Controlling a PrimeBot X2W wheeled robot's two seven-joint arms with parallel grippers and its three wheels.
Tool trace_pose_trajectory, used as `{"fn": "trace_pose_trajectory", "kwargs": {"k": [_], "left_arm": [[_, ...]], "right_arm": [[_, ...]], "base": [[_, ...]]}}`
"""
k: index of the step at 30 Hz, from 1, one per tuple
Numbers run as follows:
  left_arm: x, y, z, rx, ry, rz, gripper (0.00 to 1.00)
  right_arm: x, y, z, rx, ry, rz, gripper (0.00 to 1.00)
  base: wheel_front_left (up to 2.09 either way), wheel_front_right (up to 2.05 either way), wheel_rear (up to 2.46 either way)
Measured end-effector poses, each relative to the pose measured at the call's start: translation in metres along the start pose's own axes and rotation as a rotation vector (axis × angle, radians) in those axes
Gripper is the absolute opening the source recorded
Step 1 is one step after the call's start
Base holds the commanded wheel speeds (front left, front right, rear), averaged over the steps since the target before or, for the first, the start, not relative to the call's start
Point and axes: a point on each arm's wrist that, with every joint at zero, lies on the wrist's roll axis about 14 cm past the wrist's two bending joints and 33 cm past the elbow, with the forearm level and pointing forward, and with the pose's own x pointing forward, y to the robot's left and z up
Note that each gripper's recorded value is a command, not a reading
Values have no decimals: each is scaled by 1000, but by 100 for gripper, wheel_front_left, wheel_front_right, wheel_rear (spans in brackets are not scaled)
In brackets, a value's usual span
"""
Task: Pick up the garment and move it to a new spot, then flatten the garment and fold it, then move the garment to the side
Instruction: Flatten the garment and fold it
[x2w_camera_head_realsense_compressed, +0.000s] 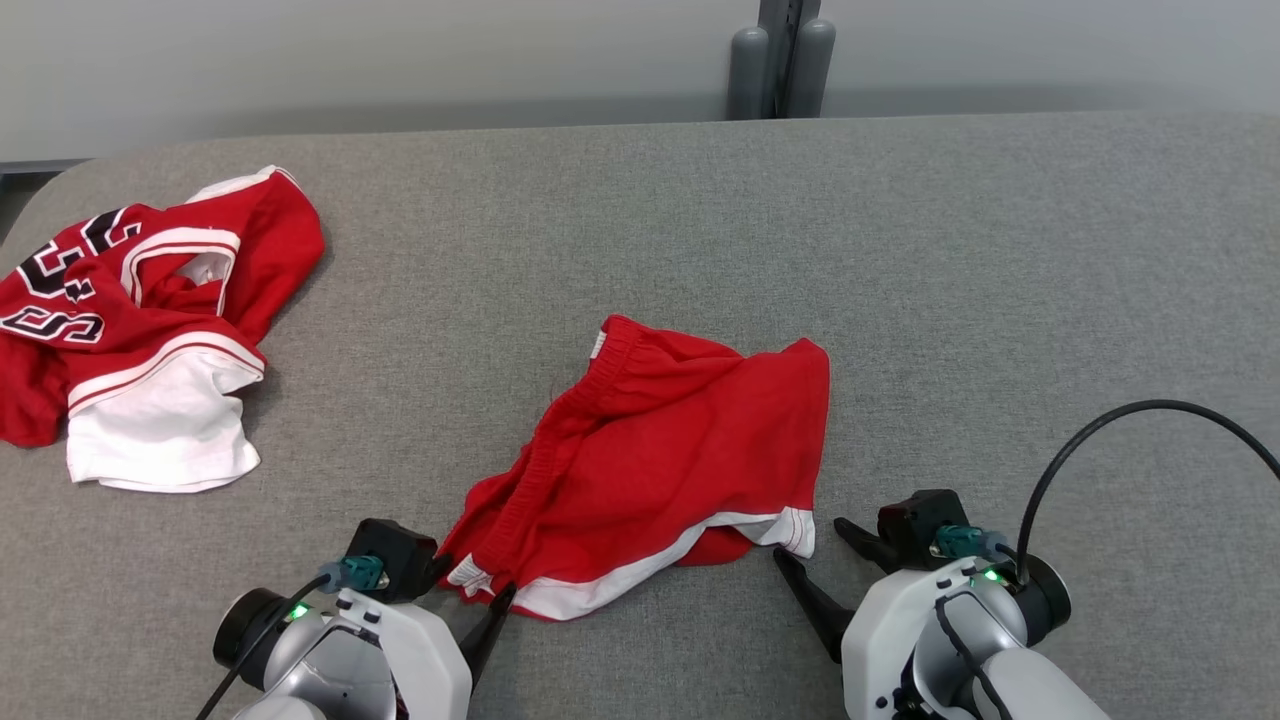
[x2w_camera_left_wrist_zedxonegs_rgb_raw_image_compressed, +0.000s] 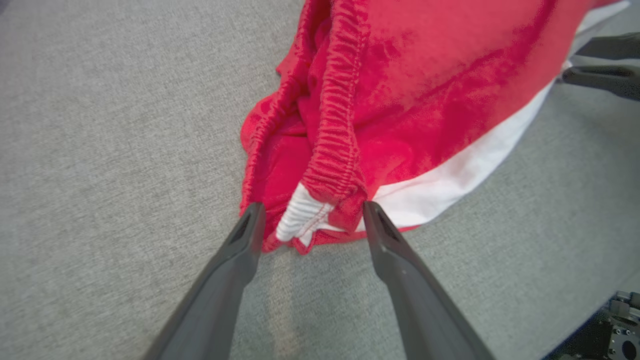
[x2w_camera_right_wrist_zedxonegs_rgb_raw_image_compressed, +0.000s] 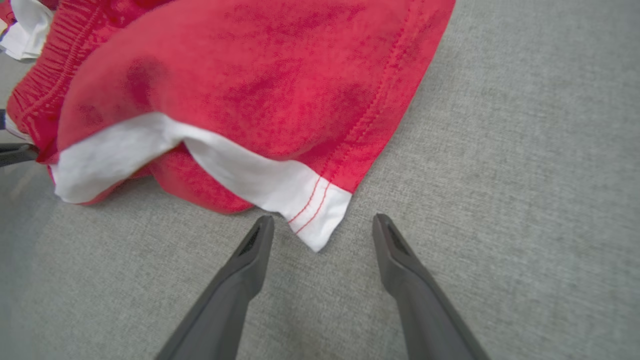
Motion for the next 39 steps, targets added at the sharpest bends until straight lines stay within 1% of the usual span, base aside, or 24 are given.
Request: {"fn": "trace_pose_trajectory", "kwargs": {"k": [2,3,4,5,6,7,8,9,10,11,12,13,14,15,21,23,27,29,31,34,39], "left_arm": [[3,1,-2,-6,4,-1,100],[4,2,-3,-7,7,-2,89],[6,3,-3,-8,4,-1,62],[7,3,-4,-9,8,-2,45],[8,2,-5,-14,13,-7,37],[10,1,-7,-15,15,-10,28],[11,1,-7,-16,16,-12,22],[13,1,-7,-18,15,-15,20],[14,1,-7,-20,11,-16,20],[15,1,-6,-25,10,-16,20],[15,1,-6,-27,4,-16,16],[16,1,-6,-30,3,-17,2],[16,0,-7,-35,4,-19,0],[17,0,-6,-42,0,-20,0],[19,0,-2,-76,-34,-27,0],[19,1,8,-87,-66,-29,0],[12,-1,43,-138,-186,-48,0],[4,-7,67,-186,-268,-76,0],[-6,-14,91,-211,-346,-109,0],[-25,-20,124,-230,-454,-146,0],[-56,-36,171,-250,-609,-210,0]], "right_arm": [[2,0,-3,-2,13,1,100],[3,0,-5,-2,20,2,100],[4,-1,-7,-3,30,3,100],[5,-1,-9,-5,37,3,91],[6,-2,-10,-7,45,2,74],[7,-2,-10,-9,50,3,49],[9,-2,-10,-10,52,4,48],[12,-3,-8,-13,50,5,50],[14,-3,-8,-9,47,7,66],[15,-2,-7,-10,46,9,51],[17,-1,-5,-9,42,13,44],[18,-1,-5,-8,40,16,29],[19,0,-4,-8,38,16,8],[20,0,-3,-9,36,18,0],[22,-3,11,12,-21,11,0],[19,-6,21,17,-58,4,0],[6,-24,49,31,-157,-34,0],[-6,-34,64,52,-217,-58,0],[-21,-44,78,64,-275,-83,0],[-47,-56,104,84,-369,-112,0],[-95,-63,149,99,-528,-131,0]], "base": [[0,0,0],[0,0,0],[0,0,0],[0,0,0],[0,0,0],[0,0,0],[0,0,0],[0,0,0],[0,0,0],[0,0,0],[0,0,0],[0,0,0],[0,0,0],[0,0,0],[0,0,0],[0,0,0],[0,0,0],[0,0,0],[0,0,0],[0,0,0],[0,0,0]]}}
